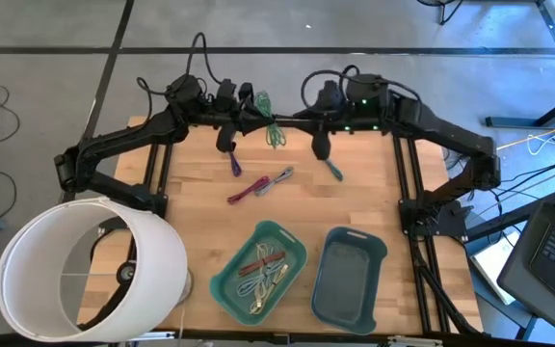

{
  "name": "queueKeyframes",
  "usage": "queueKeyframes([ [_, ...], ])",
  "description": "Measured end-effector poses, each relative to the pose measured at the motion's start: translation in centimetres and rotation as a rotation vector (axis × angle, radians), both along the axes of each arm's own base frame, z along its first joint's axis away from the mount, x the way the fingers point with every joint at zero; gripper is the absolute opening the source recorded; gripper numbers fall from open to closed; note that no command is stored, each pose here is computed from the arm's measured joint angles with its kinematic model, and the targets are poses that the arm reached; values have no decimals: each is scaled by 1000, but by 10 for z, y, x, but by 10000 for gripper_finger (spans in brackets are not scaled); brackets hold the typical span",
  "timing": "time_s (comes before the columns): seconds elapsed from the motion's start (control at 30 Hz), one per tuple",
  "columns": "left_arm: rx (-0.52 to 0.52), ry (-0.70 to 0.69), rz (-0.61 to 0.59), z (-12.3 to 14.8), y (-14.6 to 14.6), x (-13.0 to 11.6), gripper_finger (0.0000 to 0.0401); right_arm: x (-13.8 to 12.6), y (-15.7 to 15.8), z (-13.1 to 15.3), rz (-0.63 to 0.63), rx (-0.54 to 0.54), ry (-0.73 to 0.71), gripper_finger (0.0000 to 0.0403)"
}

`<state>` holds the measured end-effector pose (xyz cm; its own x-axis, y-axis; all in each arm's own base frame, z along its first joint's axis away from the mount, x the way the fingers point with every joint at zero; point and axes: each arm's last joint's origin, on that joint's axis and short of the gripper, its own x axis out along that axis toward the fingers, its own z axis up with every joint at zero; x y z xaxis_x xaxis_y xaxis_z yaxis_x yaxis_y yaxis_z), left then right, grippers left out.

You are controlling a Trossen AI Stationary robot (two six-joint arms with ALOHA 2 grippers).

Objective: Pick & Place USB Port
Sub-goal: Put the green charger cable into the green bin

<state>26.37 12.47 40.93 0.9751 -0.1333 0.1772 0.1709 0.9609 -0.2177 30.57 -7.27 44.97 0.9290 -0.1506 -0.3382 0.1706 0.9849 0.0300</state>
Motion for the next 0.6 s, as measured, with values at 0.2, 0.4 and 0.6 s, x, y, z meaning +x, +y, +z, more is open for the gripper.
queueKeyframes([
  [0.2, -105, 96, -63, -8, -1, 1, 24, -26, 0, 7, -195, -76, 245, 185],
  [0.4, -202, 425, 1, -42, 5, -9, 24, -41, 0, 5, -331, -94, 384, 214],
  [0.6, -324, 816, 133, -79, -3, -20, 24, -42, 0, 3, -323, -110, 409, 215],
])
